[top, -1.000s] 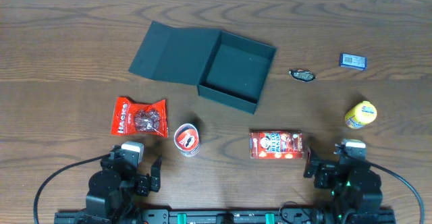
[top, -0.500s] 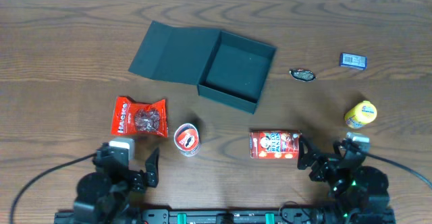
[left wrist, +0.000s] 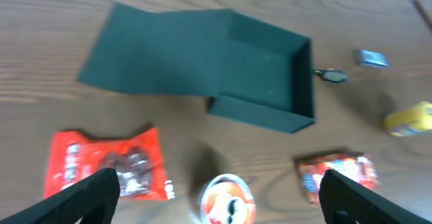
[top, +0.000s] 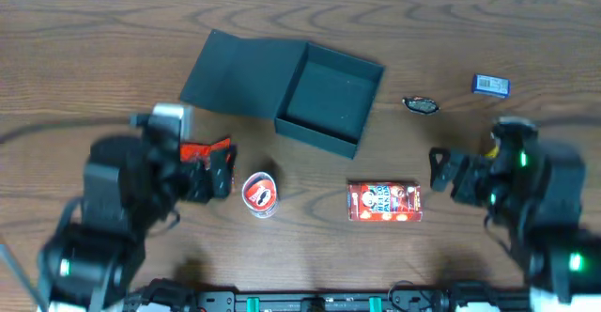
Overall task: Pack container
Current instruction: 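Move both grippers forward to the far edges of the green box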
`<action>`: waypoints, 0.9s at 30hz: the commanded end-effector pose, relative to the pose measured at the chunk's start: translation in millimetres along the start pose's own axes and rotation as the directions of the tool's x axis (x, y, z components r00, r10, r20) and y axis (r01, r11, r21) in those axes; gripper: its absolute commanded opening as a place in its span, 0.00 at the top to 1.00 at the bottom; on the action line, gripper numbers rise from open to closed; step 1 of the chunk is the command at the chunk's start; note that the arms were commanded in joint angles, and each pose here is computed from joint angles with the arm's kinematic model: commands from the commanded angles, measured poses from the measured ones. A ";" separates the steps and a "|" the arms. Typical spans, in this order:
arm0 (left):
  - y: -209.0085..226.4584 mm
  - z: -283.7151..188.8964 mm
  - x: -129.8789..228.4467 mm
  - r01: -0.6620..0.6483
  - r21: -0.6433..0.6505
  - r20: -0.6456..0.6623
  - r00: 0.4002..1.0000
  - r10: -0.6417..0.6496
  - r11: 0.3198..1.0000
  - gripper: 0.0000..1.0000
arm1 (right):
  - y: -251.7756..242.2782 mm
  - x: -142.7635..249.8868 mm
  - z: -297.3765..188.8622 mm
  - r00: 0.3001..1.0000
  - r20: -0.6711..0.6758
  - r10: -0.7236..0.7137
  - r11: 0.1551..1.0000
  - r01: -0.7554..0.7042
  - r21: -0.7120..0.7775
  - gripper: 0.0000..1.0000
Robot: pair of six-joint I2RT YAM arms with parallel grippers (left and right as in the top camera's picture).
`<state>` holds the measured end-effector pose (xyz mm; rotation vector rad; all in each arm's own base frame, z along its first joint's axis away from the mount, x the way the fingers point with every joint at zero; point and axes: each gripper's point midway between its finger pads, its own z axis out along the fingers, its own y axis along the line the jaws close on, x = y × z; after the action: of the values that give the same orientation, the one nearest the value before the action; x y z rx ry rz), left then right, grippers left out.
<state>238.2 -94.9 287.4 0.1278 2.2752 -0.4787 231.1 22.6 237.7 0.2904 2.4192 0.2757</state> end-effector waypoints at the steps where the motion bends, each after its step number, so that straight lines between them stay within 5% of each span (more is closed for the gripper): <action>1: -27.6 5.3 -18.5 0.038 0.132 -0.062 0.998 -0.030 0.991 0.05 | 5.5 -16.7 2.7 0.993 -0.097 -0.068 0.997 0.070 0.021 0.01; 5: -60.4 15.8 -43.1 0.066 0.299 -0.110 0.993 -0.034 0.952 0.05 | 14.3 -26.9 12.6 0.957 -0.273 -0.096 0.995 0.103 0.011 0.01; 7: -62.8 18.5 -28.1 0.113 0.312 -0.199 0.979 -0.051 0.943 0.05 | 20.6 -35.7 24.0 0.947 -0.309 -0.091 0.996 0.092 -0.010 0.01; 12: -46.4 27.7 -29.0 0.128 0.217 -0.196 0.977 -0.085 0.968 0.05 | 24.8 -38.9 41.2 0.938 -0.332 -0.096 0.995 0.089 -0.035 0.01; 15: -12.1 39.9 -23.2 0.270 -0.013 -0.217 0.939 -0.266 0.963 0.05 | 9.3 -42.0 42.7 0.932 -0.360 -0.032 0.995 0.065 0.081 0.01; 27: 10.8 90.3 -27.2 0.283 -0.201 -0.385 0.858 -0.341 0.938 0.05 | 7.6 -111.2 65.9 0.910 -0.413 -0.015 0.974 0.107 0.201 0.01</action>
<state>308.5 -125.0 252.0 -0.2172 2.7448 -0.5778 340.3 8.8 261.0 0.2637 2.8692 0.0721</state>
